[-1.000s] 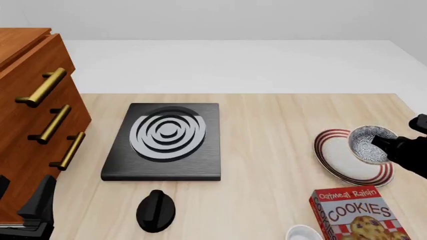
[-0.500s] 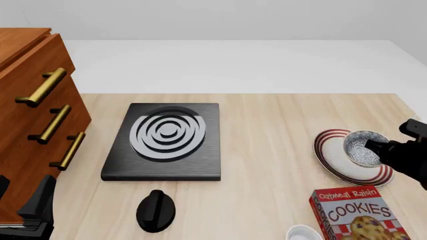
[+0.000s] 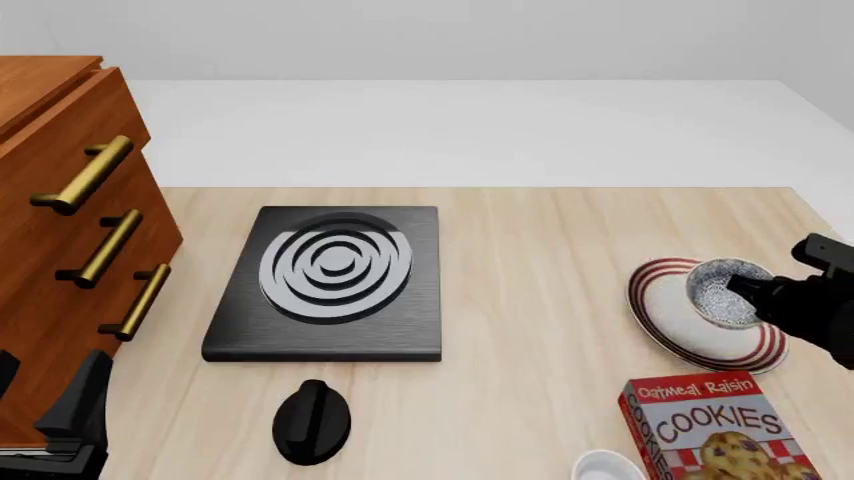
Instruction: Pick the akita bowl on the ramekin and place it on the plate.
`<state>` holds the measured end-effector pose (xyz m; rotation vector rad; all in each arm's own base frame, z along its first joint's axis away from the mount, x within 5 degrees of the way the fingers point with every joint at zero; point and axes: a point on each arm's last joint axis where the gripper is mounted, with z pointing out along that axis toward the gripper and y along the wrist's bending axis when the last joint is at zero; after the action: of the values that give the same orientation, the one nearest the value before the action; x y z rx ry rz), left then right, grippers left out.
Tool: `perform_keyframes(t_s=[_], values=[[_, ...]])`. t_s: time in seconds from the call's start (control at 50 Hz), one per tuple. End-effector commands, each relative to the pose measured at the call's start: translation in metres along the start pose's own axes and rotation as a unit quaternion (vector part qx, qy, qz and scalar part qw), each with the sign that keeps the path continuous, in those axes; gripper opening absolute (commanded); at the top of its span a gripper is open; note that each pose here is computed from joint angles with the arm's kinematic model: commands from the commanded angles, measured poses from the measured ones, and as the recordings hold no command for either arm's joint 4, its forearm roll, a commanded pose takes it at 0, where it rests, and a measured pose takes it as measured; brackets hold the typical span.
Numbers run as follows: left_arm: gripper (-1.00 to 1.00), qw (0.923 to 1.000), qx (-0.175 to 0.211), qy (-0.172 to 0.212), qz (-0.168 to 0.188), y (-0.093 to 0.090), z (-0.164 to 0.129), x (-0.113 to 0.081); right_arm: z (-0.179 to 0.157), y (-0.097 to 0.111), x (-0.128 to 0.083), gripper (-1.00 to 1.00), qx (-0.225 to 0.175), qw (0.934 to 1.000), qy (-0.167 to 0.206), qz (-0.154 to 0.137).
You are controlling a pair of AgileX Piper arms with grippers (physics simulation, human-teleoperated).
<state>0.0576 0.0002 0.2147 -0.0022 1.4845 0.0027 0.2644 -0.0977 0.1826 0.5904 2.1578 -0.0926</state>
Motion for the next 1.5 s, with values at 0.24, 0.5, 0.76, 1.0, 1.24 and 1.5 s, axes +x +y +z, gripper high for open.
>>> perform_keyframes(t_s=[0.24, 0.5, 0.76, 1.0, 1.24, 1.5], values=[[1.0, 1.0, 0.0, 0.0, 0.0, 0.0, 0.0, 0.0, 0.02, -0.002, -0.004, -1.0, 0.005, 0.9999, 0.001, 0.009], [1.0, 1.0, 0.0, 0.0, 0.0, 0.0, 0.0, 0.0, 0.031, -0.003, -0.006, -1.0, 0.007, 1.0, 0.006, 0.002], [1.0, 1.0, 0.0, 0.0, 0.0, 0.0, 0.0, 0.0, 0.043, -0.003, -0.004, -1.0, 0.008, 0.9999, 0.012, 0.001], [1.0, 1.0, 0.0, 0.0, 0.0, 0.0, 0.0, 0.0, 0.052, -0.006, 0.001, -1.0, 0.011, 0.9998, 0.018, 0.003], [1.0, 1.0, 0.0, 0.0, 0.0, 0.0, 0.0, -0.001, 0.055, -0.007, 0.006, -1.0, 0.011, 0.9997, 0.022, 0.005], [1.0, 1.0, 0.0, 0.0, 0.0, 0.0, 0.0, 0.0, 0.062, -0.008, 0.013, -1.0, 0.012, 0.9995, 0.027, 0.011]])
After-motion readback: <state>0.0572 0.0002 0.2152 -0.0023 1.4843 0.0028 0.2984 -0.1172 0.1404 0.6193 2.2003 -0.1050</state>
